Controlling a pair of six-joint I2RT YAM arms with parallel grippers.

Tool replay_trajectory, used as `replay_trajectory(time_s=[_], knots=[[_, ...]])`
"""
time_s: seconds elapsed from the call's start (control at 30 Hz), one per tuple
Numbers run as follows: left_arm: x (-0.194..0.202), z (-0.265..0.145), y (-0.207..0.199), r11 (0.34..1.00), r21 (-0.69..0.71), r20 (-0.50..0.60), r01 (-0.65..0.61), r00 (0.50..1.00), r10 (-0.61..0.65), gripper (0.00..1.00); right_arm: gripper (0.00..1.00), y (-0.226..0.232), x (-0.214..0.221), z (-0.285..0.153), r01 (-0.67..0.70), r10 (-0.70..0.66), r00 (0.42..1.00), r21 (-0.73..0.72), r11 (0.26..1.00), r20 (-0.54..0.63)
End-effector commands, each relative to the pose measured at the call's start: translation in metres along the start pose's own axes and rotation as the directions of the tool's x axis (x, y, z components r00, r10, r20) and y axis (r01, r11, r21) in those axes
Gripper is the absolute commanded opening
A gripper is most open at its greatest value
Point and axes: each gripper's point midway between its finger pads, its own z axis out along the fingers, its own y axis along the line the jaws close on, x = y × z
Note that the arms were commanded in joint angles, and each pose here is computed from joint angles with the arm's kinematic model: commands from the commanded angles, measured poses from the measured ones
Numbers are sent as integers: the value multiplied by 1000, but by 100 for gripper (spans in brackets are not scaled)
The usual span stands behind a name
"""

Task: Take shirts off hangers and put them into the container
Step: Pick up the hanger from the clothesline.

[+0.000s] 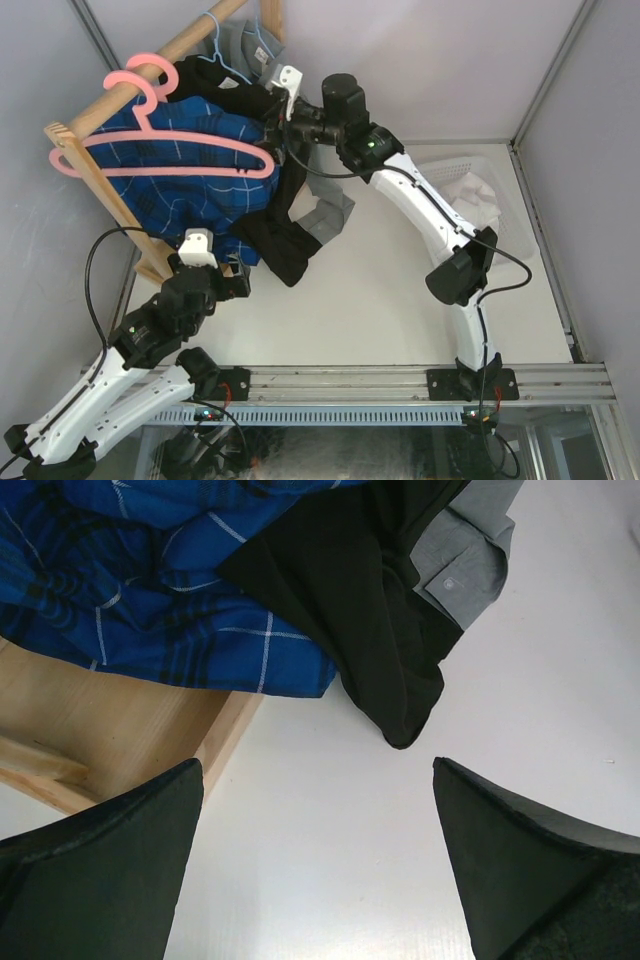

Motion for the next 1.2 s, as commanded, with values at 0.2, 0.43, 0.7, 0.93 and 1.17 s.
replay_trajectory(time_s=[0.2, 0.43, 0.7, 0.93, 1.17], knots=[[0, 3, 1, 1000, -14, 0, -10, 1000, 10, 100, 67, 31, -57, -13, 131, -134, 987, 36, 991, 85], [0, 3, 3, 1000, -20, 2, -10, 1000, 10, 100, 61, 36, -36, 7, 41, -38, 997, -51, 998, 63], [1, 4, 1, 1000, -17, -7, -14, 1000, 14, 100, 61, 38, -24, 13, -1, 4, 999, -70, 998, 42], [1, 4, 2, 1000, -21, -6, -15, 1000, 15, 100, 51, 37, -19, 18, -31, 33, 999, -55, 998, 33], [2, 5, 2, 999, -27, -12, -19, 1000, 19, 100, 11, 42, -67, 2, -22, 27, 987, -31, 999, 157]])
